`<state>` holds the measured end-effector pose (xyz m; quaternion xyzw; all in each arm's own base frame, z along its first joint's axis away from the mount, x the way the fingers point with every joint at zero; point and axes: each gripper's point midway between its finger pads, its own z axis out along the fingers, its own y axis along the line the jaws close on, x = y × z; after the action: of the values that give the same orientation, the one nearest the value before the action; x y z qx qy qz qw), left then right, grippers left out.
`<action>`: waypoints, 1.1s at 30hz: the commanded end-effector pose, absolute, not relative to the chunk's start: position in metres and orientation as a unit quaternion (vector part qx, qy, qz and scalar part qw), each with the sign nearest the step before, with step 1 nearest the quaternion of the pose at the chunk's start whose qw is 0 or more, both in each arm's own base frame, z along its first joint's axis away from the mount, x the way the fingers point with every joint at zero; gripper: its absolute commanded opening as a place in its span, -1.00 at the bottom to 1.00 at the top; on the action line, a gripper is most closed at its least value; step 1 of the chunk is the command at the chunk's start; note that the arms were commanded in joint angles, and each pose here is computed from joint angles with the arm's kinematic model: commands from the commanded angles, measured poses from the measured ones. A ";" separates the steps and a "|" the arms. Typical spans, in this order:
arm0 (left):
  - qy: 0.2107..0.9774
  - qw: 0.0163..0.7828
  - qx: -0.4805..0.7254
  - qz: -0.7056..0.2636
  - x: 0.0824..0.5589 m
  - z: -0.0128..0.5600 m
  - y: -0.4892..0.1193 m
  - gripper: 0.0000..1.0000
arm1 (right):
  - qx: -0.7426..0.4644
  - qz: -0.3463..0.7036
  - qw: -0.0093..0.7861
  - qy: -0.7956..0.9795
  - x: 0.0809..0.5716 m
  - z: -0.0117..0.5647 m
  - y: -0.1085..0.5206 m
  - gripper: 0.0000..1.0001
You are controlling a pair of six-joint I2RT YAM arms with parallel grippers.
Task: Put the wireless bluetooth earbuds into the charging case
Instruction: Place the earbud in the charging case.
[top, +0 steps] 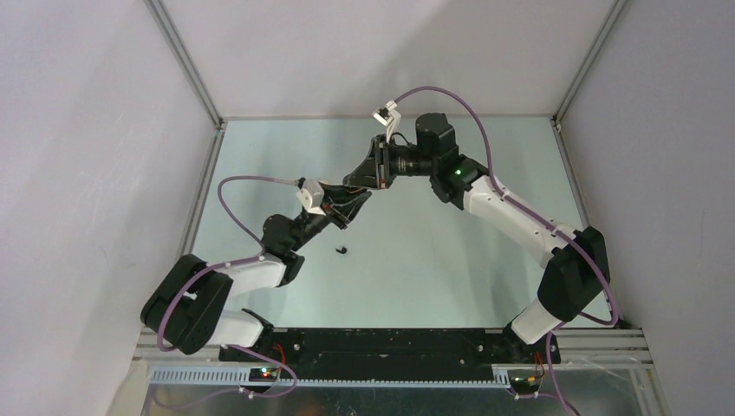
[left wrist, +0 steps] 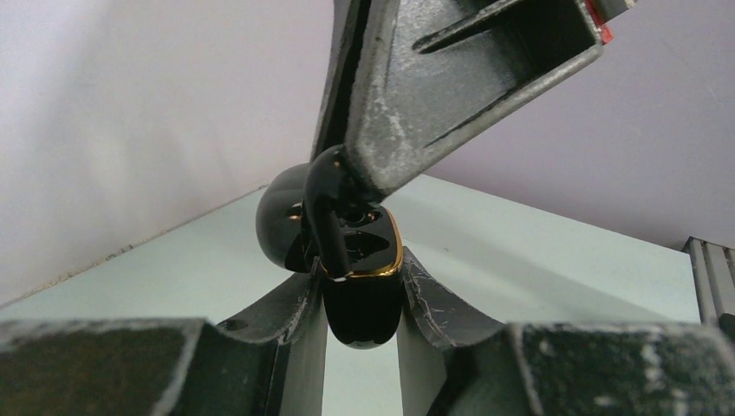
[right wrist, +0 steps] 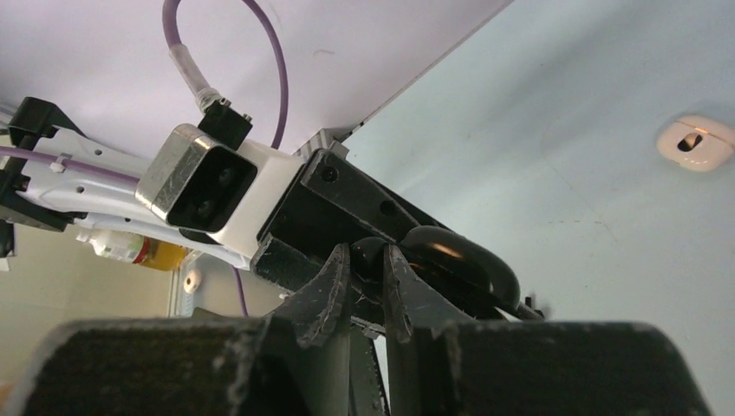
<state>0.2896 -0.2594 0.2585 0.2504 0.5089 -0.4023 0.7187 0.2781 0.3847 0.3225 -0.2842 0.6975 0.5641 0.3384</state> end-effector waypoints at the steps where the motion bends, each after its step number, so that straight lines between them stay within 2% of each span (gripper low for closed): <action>1: 0.467 0.740 0.258 -0.409 0.279 0.282 -0.259 -1.00 | -0.292 0.544 0.361 0.699 0.286 0.329 0.384 -0.80; 18: 0.467 0.741 0.258 -0.407 0.280 0.282 -0.259 -1.00 | -0.285 0.584 0.362 0.668 0.282 0.357 0.371 -0.80; 33: 0.465 0.745 0.256 -0.404 0.280 0.284 -0.256 -1.00 | -0.308 0.573 0.347 0.675 0.272 0.335 0.384 -0.82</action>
<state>0.2860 -0.2609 0.2621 0.2568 0.4997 -0.4066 0.7204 0.2770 0.3824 0.3275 -0.2900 0.6909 0.5719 0.3339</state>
